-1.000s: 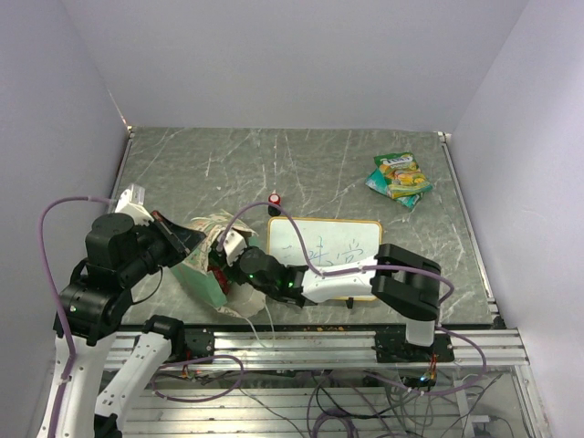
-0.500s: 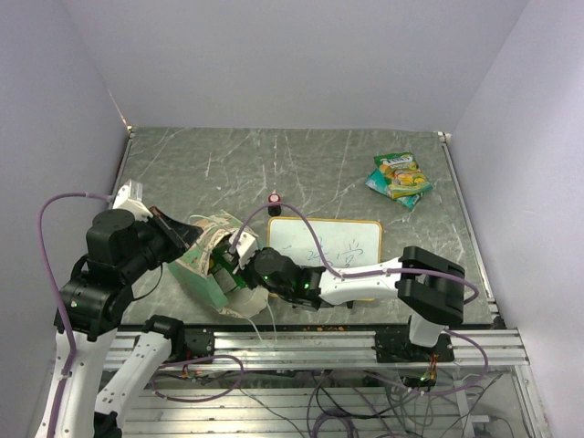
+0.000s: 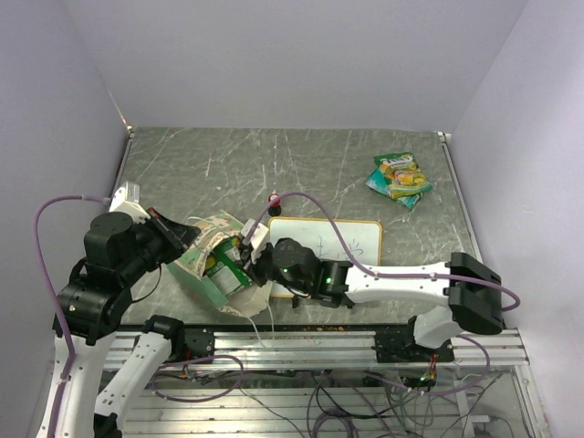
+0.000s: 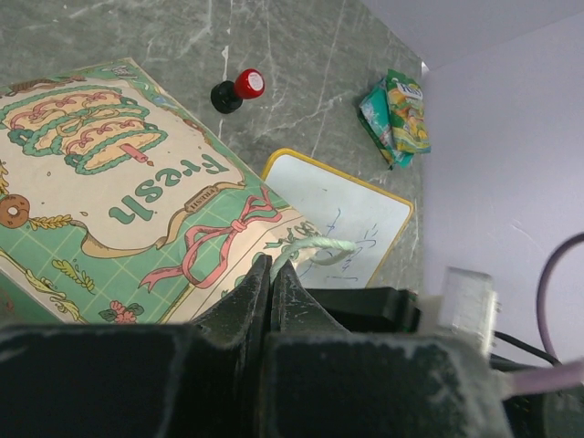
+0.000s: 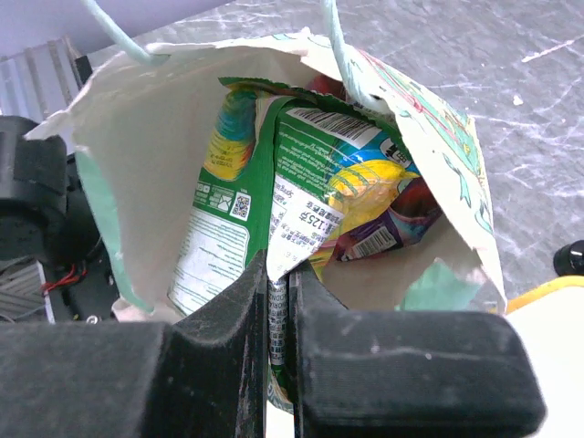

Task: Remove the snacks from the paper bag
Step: Take out the snack from the paper bag.

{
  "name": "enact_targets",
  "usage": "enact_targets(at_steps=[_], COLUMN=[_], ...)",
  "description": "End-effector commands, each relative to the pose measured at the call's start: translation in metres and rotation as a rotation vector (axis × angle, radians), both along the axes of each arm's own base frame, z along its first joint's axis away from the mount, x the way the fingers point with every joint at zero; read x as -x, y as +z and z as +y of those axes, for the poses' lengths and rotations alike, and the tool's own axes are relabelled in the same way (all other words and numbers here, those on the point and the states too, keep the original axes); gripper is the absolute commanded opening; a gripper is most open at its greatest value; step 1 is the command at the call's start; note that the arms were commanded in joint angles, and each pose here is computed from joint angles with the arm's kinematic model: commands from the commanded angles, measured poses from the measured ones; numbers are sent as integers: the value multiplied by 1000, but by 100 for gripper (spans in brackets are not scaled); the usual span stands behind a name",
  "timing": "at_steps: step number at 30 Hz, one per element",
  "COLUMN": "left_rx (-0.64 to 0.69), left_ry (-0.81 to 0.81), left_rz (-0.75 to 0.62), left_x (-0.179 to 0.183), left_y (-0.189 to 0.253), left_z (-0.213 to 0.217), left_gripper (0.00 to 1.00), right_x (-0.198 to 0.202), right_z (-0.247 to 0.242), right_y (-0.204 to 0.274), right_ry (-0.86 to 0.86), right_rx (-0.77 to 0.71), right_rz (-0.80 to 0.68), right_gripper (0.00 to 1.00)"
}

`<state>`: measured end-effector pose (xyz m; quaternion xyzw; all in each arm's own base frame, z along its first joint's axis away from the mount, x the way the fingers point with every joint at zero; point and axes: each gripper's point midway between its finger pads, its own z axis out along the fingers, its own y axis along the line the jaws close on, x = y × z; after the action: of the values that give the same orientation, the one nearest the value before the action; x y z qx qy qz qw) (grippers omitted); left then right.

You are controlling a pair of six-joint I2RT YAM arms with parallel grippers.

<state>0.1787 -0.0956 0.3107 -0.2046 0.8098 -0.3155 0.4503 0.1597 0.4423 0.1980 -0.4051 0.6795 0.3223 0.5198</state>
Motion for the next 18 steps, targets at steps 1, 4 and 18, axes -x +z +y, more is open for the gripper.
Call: enact_targets(at_steps=[1,4,18], left_rx=[13,19,-132], left_ry=[52,69,94], left_rz=[0,-2,43], left_x=[-7,-7,-12], left_y=[-6,-5,-5], left_z=[5,7,23], left_gripper=[7,7,7], right_x=[9,18,27], right_z=[-25,-44,-116], right_y=[5,12,87], right_ry=[11,39,148], right_rx=[15,19,166], right_rz=[1,-9,-312], right_gripper=[0,0,0])
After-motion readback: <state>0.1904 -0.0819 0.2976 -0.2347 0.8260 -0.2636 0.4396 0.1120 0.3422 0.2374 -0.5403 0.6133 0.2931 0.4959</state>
